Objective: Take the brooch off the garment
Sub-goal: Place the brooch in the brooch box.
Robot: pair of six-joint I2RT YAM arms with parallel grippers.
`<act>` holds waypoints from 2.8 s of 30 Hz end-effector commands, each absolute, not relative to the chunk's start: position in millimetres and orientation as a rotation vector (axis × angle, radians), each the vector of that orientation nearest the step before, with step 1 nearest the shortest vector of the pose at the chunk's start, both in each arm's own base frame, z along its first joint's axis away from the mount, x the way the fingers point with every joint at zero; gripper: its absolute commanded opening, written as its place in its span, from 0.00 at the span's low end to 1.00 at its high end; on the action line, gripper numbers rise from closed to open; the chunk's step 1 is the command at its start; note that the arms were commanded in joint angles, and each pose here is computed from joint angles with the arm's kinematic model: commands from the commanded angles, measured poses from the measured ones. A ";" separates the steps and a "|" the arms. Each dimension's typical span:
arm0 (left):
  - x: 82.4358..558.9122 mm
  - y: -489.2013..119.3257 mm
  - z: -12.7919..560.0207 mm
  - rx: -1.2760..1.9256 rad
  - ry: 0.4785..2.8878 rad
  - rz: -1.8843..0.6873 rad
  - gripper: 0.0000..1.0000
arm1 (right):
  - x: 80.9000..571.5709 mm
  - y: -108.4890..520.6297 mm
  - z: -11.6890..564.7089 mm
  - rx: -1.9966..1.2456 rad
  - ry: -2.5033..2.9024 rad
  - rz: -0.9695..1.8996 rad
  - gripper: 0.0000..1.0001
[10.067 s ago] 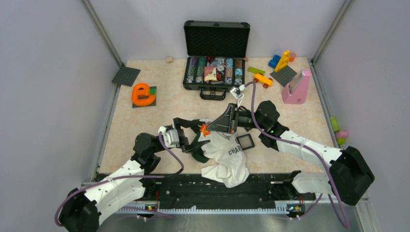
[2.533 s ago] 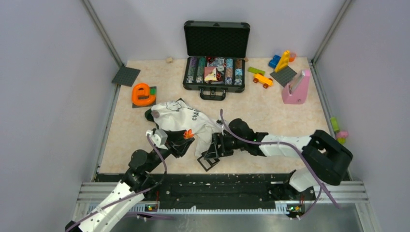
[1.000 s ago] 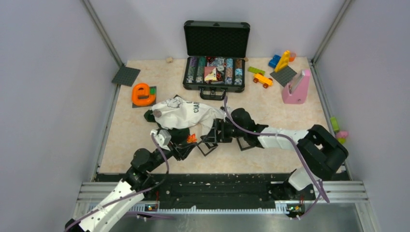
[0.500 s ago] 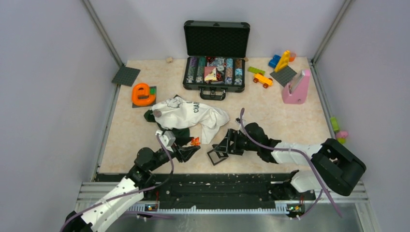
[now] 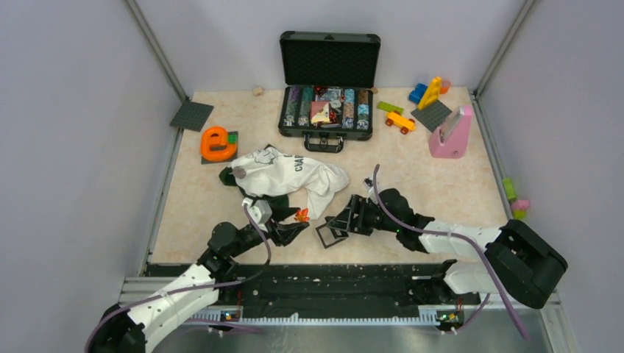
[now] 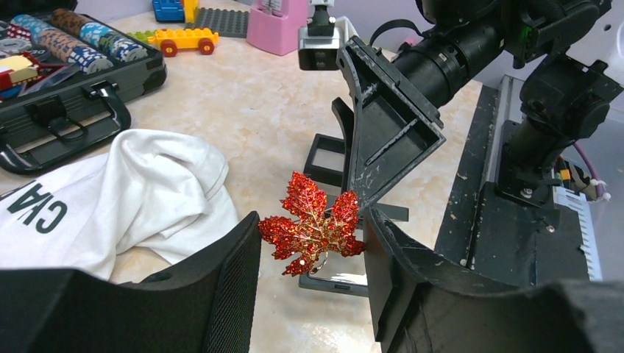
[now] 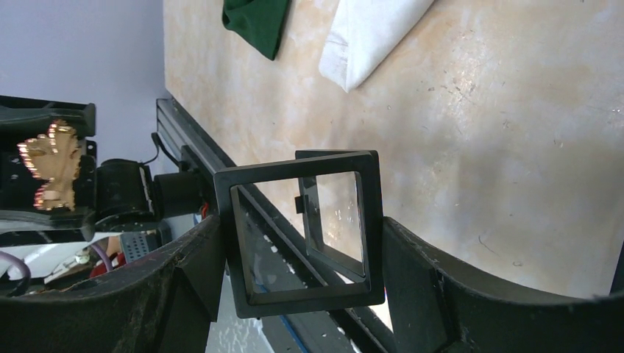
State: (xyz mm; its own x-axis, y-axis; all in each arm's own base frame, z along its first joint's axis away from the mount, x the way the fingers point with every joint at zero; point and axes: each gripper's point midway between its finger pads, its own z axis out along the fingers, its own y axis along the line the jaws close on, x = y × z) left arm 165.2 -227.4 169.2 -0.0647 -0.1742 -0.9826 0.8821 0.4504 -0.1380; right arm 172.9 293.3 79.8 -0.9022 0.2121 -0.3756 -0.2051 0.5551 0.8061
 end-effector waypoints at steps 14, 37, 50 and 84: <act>151.5 -248.9 128.4 0.937 1.333 -0.956 0.27 | 175.7 293.1 102.2 0.079 2.245 1.385 0.42; 166.3 -280.6 116.7 1.072 1.340 -0.970 0.27 | 176.5 294.9 90.6 0.128 2.235 1.423 0.40; 177.0 -297.3 111.7 1.109 1.354 -0.985 0.27 | 180.0 295.7 88.0 0.147 2.236 1.412 0.40; 184.4 -313.5 58.7 1.231 1.489 -0.969 0.26 | 188.0 292.1 71.3 0.202 2.240 1.401 0.38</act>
